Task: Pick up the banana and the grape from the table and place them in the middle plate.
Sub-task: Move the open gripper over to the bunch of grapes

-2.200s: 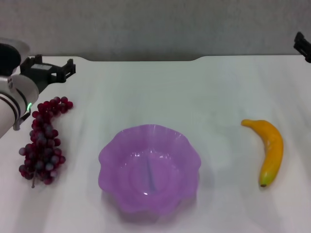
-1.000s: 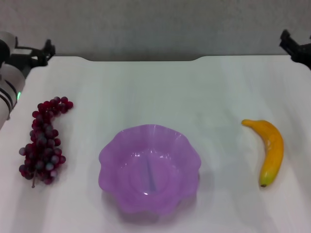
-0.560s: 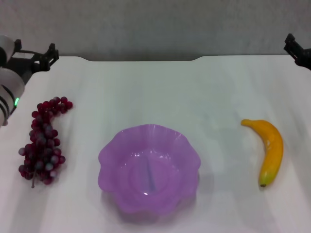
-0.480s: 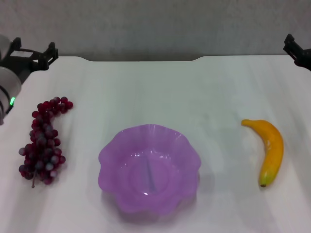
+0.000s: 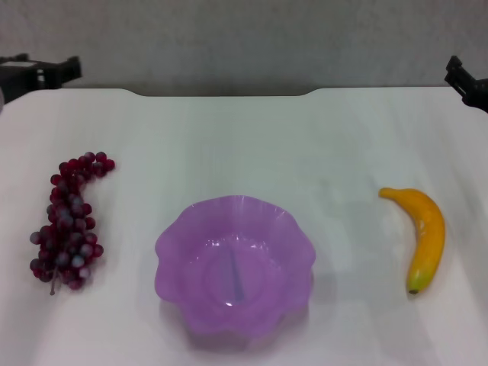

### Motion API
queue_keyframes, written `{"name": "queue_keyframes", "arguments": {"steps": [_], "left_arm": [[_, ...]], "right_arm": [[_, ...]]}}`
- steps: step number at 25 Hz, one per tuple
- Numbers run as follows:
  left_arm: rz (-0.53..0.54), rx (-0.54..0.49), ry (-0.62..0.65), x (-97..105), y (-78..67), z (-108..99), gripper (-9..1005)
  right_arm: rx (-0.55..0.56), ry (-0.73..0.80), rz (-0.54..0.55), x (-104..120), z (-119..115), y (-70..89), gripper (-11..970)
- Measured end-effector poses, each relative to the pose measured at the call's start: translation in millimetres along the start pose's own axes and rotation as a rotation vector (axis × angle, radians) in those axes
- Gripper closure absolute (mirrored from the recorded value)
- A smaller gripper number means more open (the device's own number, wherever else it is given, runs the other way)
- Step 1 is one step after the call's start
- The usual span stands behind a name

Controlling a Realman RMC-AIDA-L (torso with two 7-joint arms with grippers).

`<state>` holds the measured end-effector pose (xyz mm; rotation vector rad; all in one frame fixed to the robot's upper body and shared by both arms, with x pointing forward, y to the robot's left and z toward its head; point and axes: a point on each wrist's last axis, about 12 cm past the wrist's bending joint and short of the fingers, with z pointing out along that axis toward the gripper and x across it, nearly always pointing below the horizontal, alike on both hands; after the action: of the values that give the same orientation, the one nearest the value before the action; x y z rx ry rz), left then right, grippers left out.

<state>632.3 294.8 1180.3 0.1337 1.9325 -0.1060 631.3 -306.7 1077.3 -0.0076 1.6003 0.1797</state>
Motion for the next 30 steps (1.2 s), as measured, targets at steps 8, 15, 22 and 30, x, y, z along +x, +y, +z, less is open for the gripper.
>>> {"name": "queue_keyframes", "arguments": {"steps": [8, 15, 22, 30], "left_arm": [[0.092, -0.143, 0.277, -3.0, -2.8, 0.0, 145], [0.132, -0.189, 0.425, 11.2, 3.8, -5.6, 145], [0.138, -0.161, 0.564, 42.3, -0.1, -3.2, 146], [0.12, -0.06, 0.646, 62.2, -11.5, 1.4, 146]], "right_arm": [[0.003, 0.011, -0.003, 0.7, 0.9, 0.1, 71], [0.003, 0.012, -0.004, 1.2, 0.3, -0.3, 71], [0.0, 0.012, -0.006, 0.7, 1.1, 0.6, 71], [0.001, 0.013, -0.008, 0.7, 1.3, 0.6, 71]]}}
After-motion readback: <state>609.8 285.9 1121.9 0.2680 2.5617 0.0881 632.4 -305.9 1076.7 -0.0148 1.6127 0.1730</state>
